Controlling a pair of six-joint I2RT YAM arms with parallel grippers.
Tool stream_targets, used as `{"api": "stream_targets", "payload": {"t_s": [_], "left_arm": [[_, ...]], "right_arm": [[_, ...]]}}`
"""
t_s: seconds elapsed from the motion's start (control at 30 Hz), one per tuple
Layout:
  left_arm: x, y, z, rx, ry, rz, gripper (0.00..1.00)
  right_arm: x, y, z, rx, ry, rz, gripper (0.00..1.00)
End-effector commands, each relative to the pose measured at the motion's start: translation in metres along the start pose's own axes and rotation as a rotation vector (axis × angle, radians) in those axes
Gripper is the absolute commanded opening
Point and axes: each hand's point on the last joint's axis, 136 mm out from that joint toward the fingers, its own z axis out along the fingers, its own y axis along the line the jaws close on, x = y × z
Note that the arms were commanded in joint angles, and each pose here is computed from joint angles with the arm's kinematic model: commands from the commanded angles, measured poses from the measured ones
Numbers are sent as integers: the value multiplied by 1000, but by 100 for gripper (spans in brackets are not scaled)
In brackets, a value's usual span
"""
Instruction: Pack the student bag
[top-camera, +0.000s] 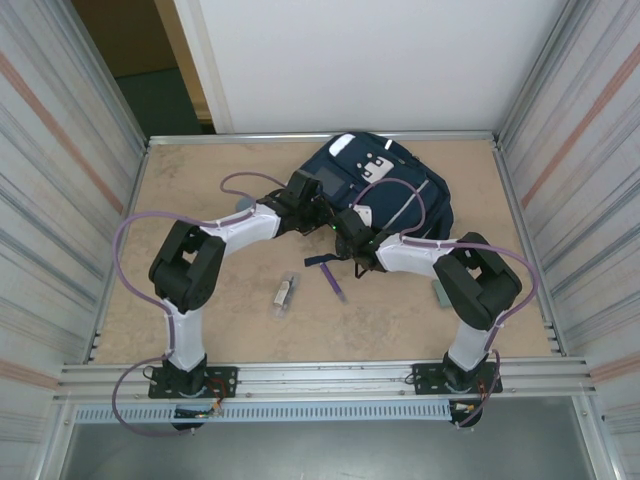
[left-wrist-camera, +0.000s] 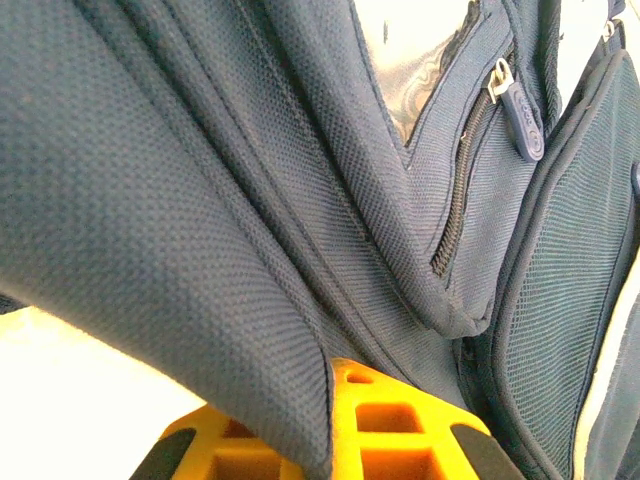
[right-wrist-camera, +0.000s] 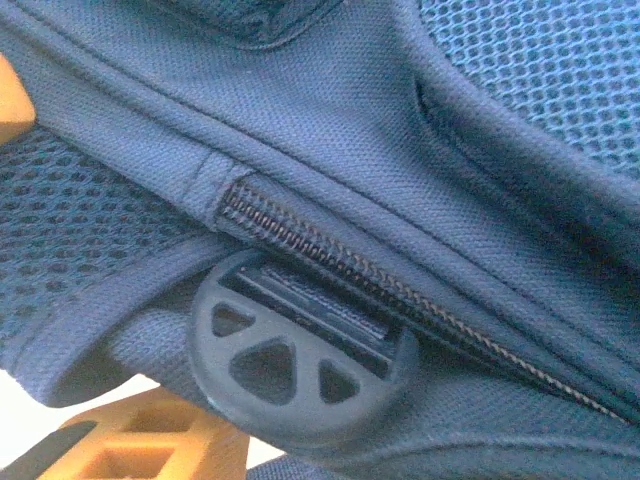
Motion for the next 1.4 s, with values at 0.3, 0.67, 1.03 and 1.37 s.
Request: {"api": "stream_targets", "payload": {"t_s": [0.3,0.67,1.03,1.37], "left_arm": [[5,-20,-19,92,52,7,0],[-28,-7,-5,48,18,79,0],[-65,4,14,-1,5,132,0],[-86,8,23,29,5,136,25]], "right_arm": [[-23,-9,-25,-12,-74,-3,0],[50,-37,-61,-231,446,96,0],[84,-105,-108,-162,653,197,0],[62,-90,-113,-325,616,260,0]]}}
